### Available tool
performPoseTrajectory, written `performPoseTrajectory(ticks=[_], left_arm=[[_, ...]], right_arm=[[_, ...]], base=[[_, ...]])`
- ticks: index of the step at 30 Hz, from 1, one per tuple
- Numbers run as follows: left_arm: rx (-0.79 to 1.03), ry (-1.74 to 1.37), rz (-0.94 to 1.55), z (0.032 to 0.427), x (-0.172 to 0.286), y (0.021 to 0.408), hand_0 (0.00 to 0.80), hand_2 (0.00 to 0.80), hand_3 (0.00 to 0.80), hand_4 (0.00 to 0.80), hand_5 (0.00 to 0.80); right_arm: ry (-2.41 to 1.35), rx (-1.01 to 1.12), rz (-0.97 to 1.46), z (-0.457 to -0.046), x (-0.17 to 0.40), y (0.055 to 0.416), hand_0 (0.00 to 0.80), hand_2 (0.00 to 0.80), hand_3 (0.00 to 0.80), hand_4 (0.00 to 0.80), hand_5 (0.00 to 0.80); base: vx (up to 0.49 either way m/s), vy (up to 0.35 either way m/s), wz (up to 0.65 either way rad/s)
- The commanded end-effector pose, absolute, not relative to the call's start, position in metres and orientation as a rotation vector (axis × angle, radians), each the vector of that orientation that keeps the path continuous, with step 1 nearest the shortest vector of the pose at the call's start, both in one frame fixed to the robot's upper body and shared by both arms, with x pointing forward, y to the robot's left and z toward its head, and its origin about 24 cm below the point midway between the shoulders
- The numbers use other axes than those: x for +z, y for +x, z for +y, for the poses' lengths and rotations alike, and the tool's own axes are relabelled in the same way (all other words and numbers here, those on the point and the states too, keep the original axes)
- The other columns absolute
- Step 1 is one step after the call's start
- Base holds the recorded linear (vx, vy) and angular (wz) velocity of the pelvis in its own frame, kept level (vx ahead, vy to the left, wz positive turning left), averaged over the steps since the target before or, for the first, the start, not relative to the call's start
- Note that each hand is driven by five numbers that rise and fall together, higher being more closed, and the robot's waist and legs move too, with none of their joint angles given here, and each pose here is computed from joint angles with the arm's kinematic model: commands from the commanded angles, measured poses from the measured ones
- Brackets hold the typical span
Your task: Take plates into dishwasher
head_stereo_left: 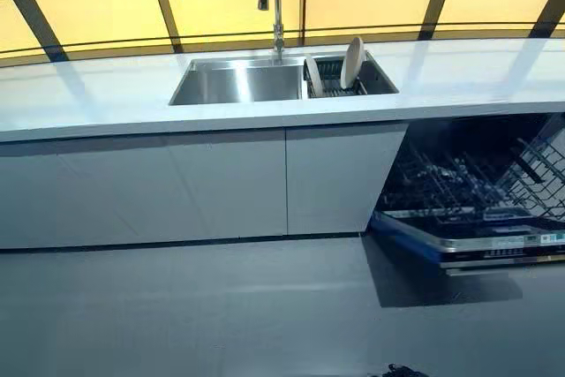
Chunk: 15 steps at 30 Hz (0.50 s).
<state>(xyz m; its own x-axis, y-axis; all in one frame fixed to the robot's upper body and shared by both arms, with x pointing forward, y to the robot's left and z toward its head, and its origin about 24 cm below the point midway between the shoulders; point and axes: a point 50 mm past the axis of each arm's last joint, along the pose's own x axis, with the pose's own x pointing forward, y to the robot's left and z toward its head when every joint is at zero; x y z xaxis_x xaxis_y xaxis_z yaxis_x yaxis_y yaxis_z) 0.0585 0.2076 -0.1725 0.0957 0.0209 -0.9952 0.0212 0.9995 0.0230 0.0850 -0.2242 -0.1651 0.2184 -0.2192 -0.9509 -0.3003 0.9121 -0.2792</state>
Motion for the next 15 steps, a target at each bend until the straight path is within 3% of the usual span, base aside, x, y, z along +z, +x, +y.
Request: performPoseTrajectory(ticks=[1,15], left_arm=[[-0.018,0.004,1.420,0.1926,-0.1704,0.0870,0.000,0.000,0.000,0.000,0.000],[0.003,-0.038,1.429,0.1934,-0.1708,0.0853,0.000,0.000,0.000,0.000,0.000]], right_arm=[[-0.504,0.118,1.352,-0.2130,-0.1659,0.0963,0.000,0.000,0.000,0.000,0.000],[-0.572,0.127,1.370,-0.2154,-0.1657,0.0944,0.000,0.000,0.000,0.000,0.000]], base=[[0.000,0.000,0.00],[0.002,-0.001,-0.01]])
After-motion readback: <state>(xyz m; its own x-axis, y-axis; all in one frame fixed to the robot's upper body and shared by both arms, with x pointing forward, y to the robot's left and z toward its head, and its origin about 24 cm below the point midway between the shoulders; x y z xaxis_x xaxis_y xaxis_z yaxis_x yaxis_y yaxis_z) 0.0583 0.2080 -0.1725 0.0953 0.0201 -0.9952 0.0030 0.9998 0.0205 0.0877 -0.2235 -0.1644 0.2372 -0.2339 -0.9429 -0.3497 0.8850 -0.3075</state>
